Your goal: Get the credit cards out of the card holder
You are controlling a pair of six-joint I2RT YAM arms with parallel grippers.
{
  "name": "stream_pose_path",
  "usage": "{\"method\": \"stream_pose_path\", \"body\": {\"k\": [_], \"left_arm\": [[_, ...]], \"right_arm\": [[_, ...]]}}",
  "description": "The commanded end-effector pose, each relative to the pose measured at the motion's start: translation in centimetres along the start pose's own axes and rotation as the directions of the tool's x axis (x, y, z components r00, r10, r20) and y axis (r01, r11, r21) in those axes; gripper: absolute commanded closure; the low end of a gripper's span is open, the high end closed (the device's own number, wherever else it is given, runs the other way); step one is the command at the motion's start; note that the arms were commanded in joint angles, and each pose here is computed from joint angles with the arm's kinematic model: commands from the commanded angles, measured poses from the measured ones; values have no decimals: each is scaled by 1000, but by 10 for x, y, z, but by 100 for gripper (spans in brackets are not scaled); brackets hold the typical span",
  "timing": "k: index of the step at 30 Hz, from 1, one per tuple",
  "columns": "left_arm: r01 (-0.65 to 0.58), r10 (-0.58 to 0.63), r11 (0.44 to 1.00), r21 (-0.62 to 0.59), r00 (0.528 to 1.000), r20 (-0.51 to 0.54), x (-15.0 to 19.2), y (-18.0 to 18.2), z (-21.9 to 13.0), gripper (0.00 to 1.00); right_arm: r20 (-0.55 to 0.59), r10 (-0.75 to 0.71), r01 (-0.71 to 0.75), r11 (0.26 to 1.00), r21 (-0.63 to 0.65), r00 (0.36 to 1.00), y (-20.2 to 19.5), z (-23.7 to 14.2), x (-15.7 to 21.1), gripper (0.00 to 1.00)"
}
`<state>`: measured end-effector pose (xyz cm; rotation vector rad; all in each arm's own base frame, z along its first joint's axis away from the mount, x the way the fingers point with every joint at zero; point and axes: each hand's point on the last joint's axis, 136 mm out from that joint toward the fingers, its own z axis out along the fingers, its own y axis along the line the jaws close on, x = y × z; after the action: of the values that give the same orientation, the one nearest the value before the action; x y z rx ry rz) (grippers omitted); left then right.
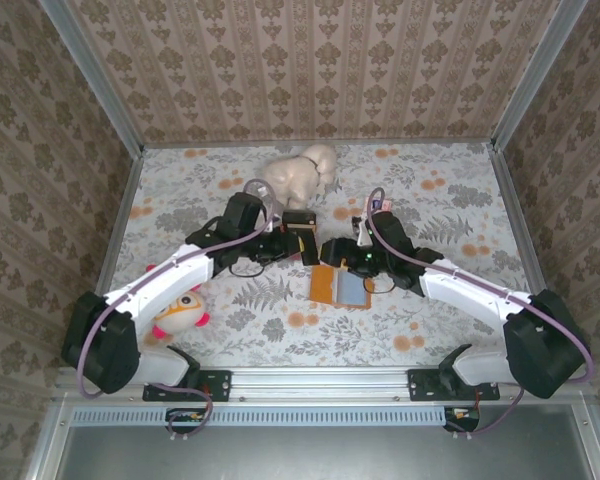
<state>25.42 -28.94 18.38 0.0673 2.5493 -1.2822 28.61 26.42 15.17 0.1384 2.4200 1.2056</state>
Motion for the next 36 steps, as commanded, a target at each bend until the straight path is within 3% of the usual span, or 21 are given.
{"method": "stream_pose_path", "body": {"k": [1, 5, 8, 14, 16, 19, 21, 24, 28, 32, 36], "left_arm": [[-13, 8, 989, 149, 999, 32, -11, -37, -17, 98], [7, -13, 975, 222, 1000, 26, -15, -51, -29, 98], [7, -17, 971, 241, 999, 37, -20, -56, -38, 98], [15, -36, 962, 273, 997, 73, -31, -56, -52, 98], [16, -38, 962, 274, 997, 73, -31, -55, -53, 98], [41, -61, 962, 271, 996, 65, -31, -48, -55, 96], [50, -71, 959, 278, 995, 65, -34, -48, -58, 91], [50, -70, 969, 241, 994, 78, -40, -41, -64, 69], [51, -54, 998, 21, 989, 136, -45, 3, -72, 39], [103, -63, 972, -211, 980, 187, -48, 62, -85, 28], [138, -59, 925, -353, 972, 227, -49, 102, -100, 18]], "right_arm": [[9, 33, -30, 969, -245, 999, 46, 1, -12, 29], [53, 82, -55, 919, -390, 995, 75, 0, -32, 35], [92, 117, -62, 885, -461, 989, 87, -4, -44, 44], [154, 139, -39, 852, -522, 978, 99, -12, -61, 59], [156, 124, -23, 847, -532, 980, 104, -13, -64, 67], [164, 91, 10, 849, -529, 982, 109, -12, -65, 90], [175, 76, 23, 862, -506, 982, 106, -9, -66, 94], [187, 30, 60, 885, -462, 982, 103, -2, -68, 97], [184, -115, 172, 926, -335, 976, 93, 14, -71, 100], [146, -343, 364, 920, -147, 928, 76, 30, -76, 100], [94, -584, 586, 810, 13, 806, 65, 40, -92, 100]]}}
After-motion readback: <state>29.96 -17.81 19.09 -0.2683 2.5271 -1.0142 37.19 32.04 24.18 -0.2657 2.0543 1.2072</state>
